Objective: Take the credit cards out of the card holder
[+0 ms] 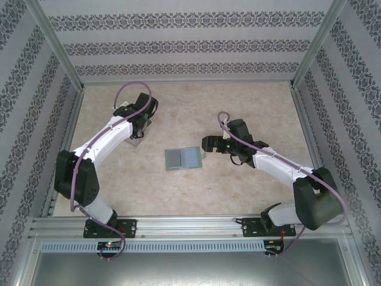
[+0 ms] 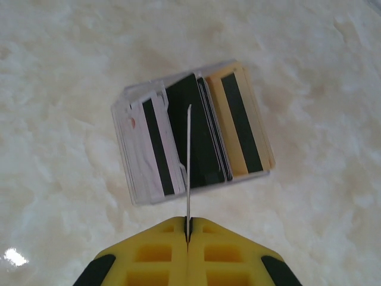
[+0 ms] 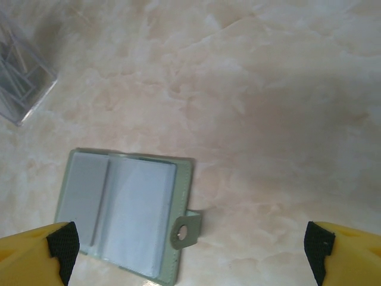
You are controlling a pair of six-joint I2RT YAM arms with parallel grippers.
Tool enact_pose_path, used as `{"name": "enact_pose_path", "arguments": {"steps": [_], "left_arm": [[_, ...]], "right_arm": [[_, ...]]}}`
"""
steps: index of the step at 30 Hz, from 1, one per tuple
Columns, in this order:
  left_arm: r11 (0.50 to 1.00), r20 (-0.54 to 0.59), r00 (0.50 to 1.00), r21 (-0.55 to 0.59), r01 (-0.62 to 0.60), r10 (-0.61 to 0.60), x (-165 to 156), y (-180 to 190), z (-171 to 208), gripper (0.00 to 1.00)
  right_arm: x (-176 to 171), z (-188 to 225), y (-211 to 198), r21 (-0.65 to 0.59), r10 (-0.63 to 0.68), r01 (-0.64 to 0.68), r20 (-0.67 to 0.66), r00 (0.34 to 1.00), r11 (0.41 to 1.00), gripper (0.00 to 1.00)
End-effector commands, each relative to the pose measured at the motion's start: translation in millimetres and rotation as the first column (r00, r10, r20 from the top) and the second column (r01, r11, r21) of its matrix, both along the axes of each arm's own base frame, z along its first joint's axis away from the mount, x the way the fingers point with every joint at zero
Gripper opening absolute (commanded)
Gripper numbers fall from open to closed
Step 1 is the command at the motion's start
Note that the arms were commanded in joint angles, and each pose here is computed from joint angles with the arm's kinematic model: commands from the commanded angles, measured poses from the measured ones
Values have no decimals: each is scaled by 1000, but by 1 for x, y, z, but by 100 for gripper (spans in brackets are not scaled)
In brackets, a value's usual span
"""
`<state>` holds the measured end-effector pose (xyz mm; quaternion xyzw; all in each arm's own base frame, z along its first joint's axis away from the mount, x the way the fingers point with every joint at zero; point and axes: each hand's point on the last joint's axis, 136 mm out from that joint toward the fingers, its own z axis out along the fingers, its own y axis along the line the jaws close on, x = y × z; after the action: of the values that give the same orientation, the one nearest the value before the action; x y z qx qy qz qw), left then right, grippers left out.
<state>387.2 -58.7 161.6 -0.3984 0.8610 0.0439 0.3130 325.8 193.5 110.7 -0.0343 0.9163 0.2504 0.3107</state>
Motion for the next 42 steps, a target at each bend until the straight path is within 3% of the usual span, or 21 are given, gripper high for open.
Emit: {"name": "enact_pose_path", "arguments": {"steps": [1,13,30,42], "left_arm": [[991,6,994,76,-109,109,1,20,5,0],[980,-18,983,84,-182,184,23,16,-24,1],[979,-56,978,65,-195,199,37,22,-49,2],[990,-68,987,20,-143,144,49,13,-62,13]], "right_arm": [[1,-8,-9,-65,-24,25,18,1000,998,98],[0,-9,-5,-56,-20,20,3,1000,998,98],[-2,-11,1,-34,1,-2,-20,1000,999,98],[-2,-12,2,-33,5,-6,-24,1000,999,98]]}}
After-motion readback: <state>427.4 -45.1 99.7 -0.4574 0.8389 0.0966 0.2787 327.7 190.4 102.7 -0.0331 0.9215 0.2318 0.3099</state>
